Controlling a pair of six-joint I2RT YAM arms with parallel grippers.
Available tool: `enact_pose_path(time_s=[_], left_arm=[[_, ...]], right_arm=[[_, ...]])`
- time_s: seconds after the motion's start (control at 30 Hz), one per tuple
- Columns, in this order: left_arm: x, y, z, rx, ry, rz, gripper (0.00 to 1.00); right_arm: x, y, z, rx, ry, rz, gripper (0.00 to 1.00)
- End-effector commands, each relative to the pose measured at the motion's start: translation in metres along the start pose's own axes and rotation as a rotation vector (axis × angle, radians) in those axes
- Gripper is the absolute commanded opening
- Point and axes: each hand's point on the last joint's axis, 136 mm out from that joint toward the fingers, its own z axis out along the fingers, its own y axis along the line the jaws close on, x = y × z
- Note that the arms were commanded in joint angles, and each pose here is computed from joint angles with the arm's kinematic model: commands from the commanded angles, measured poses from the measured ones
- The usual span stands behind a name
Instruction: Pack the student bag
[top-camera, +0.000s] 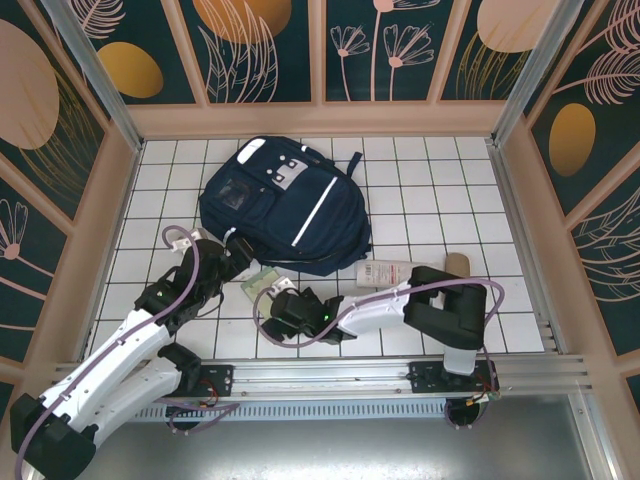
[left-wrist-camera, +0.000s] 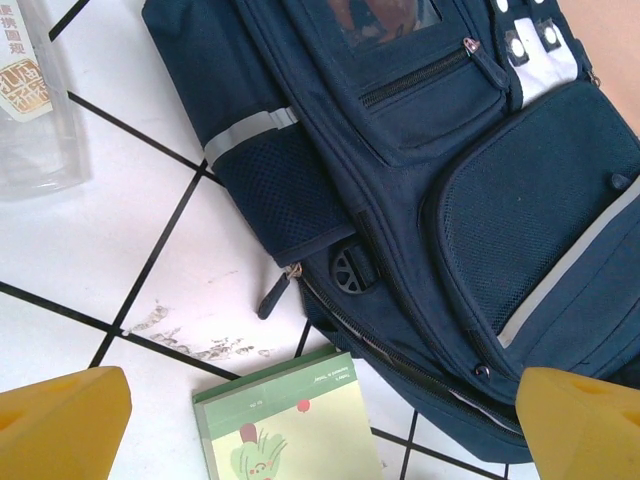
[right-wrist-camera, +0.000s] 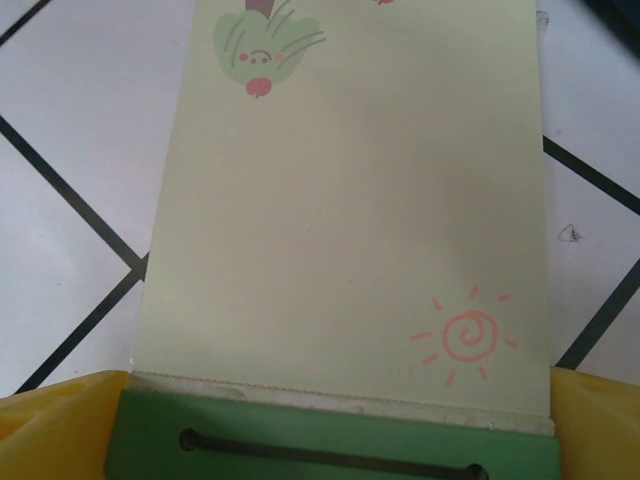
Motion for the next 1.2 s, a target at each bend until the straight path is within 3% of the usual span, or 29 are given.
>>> enact_pose_path(time_s=[0.0, 0.27, 0.5, 0.6, 0.73, 1.17], left_arm=[[0.001, 0.007, 0.002, -0.022, -0.002, 0.017, 0.99], [0.006, 0.006, 0.005, -0.004, 0.013, 0.012, 0.99], [0.007, 0.007, 0.005, 0.003, 0.017, 0.007, 0.98], [0.007, 0.006, 0.004, 0.006, 0.015, 0.006, 0.98], [0.006, 0.006, 0.004, 0.007, 0.014, 0.008, 0.99], [0.003, -0.007, 0.008, 0.032, 0.024, 0.029, 0.98]], right_arm=[[0.012, -0.009, 0.01, 0.088, 0.031, -0.027, 0.99], [0.013, -0.018, 0.018, 0.22, 0.022, -0.053, 0.99], [0.019, -0.024, 0.026, 0.231, 0.041, -0.065, 0.99], [0.022, -0.025, 0.025, 0.246, 0.035, -0.079, 0.9], [0.012, -0.025, 0.013, 0.238, -0.011, -0.057, 0.8], [-0.027, -0.044, -0.057, 0.237, -0.197, 0.023, 0.77]])
